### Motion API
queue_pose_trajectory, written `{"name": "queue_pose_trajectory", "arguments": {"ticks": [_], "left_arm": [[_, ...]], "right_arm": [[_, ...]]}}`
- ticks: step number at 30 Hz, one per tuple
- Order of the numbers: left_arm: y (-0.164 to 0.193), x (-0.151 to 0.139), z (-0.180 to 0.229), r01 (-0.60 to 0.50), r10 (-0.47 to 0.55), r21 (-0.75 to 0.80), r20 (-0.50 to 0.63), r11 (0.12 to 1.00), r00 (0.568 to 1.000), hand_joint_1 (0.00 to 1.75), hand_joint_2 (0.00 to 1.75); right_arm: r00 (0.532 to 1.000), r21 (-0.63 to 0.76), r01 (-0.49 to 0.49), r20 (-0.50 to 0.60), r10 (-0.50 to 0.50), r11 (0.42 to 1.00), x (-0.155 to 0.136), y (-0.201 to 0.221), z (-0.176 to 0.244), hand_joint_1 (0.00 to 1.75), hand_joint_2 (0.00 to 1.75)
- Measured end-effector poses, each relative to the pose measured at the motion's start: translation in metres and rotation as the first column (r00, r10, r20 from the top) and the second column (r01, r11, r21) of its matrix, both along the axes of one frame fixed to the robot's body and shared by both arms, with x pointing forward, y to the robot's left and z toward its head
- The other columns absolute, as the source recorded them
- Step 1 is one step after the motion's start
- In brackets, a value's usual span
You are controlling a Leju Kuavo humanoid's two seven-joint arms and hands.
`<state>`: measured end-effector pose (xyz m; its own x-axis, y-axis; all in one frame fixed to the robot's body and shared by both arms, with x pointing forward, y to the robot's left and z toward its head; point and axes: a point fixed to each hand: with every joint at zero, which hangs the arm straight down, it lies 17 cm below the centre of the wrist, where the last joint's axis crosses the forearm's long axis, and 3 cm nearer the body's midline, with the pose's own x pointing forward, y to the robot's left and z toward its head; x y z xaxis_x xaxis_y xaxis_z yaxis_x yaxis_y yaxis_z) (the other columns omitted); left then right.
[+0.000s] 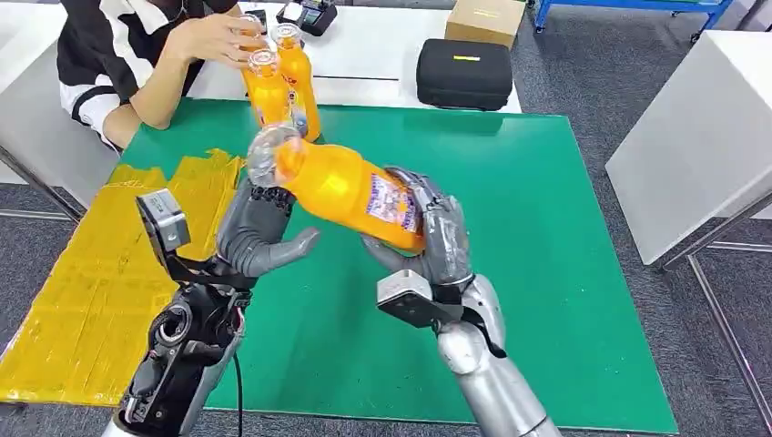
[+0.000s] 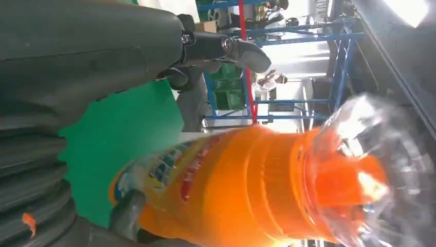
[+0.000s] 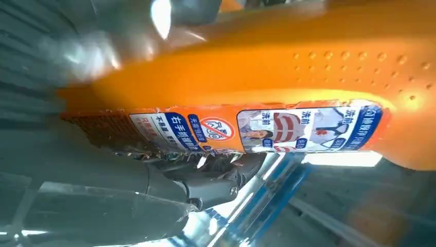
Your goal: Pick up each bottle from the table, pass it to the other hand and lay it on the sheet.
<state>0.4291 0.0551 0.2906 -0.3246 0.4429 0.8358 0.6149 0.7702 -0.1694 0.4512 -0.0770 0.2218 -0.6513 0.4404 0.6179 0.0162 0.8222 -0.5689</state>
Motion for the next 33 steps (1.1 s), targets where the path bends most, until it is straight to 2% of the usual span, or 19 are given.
{"name": "queue_pose_trajectory", "arguments": {"ticks": [5,13,16,20,21,22,26,27,33], "left_arm": [[-0.002,0.001,-0.001,0.003,-0.003,0.001,-0.003,1.0,1.0,0.0,1.75],[-0.001,0.002,0.0,-0.003,0.003,-0.003,-0.003,1.0,1.0,0.0,1.75],[0.0,0.004,-0.002,-0.013,0.013,0.002,-0.013,1.0,1.0,0.0,1.75],[0.013,0.01,-0.01,-0.049,0.049,0.0,-0.04,0.999,0.998,0.0,1.75],[0.015,0.01,-0.009,-0.055,0.055,-0.003,-0.039,0.998,0.998,1.1,1.75],[0.017,0.01,-0.009,-0.059,0.059,-0.004,-0.04,0.998,0.997,1.66,1.75],[0.022,0.012,-0.011,-0.076,0.075,-0.009,-0.044,0.997,0.996,1.66,1.75],[0.024,0.012,-0.011,-0.079,0.078,-0.01,-0.045,0.997,0.996,1.75,1.75],[0.026,0.012,-0.012,-0.088,0.088,-0.012,-0.05,0.996,0.995,1.75,1.75]], "right_arm": [[0.999,-0.046,-0.036,-0.015,0.036,0.998,0.004,0.019,-0.003,1.75,1.75],[0.991,-0.12,-0.095,-0.11,0.081,0.988,0.012,0.046,-0.023,1.75,1.75],[0.963,-0.244,-0.176,-0.245,0.115,0.954,0.017,0.074,-0.054,1.75,1.75],[0.921,-0.326,-0.309,-0.336,0.195,0.893,0.011,0.107,-0.079,1.75,1.75],[0.909,-0.325,-0.335,-0.357,0.214,0.884,0.007,0.112,-0.085,1.75,1.75],[0.901,-0.321,-0.354,-0.37,0.228,0.879,0.004,0.116,-0.09,1.75,1.75],[0.883,-0.297,-0.388,-0.391,0.259,0.873,0.0,0.123,-0.095,1.75,1.75],[0.881,-0.297,-0.391,-0.394,0.262,0.871,-0.001,0.124,-0.096,1.75,1.75],[0.876,-0.278,-0.398,-0.399,0.272,0.874,-0.001,0.125,-0.096,1.75,1.75]]}}
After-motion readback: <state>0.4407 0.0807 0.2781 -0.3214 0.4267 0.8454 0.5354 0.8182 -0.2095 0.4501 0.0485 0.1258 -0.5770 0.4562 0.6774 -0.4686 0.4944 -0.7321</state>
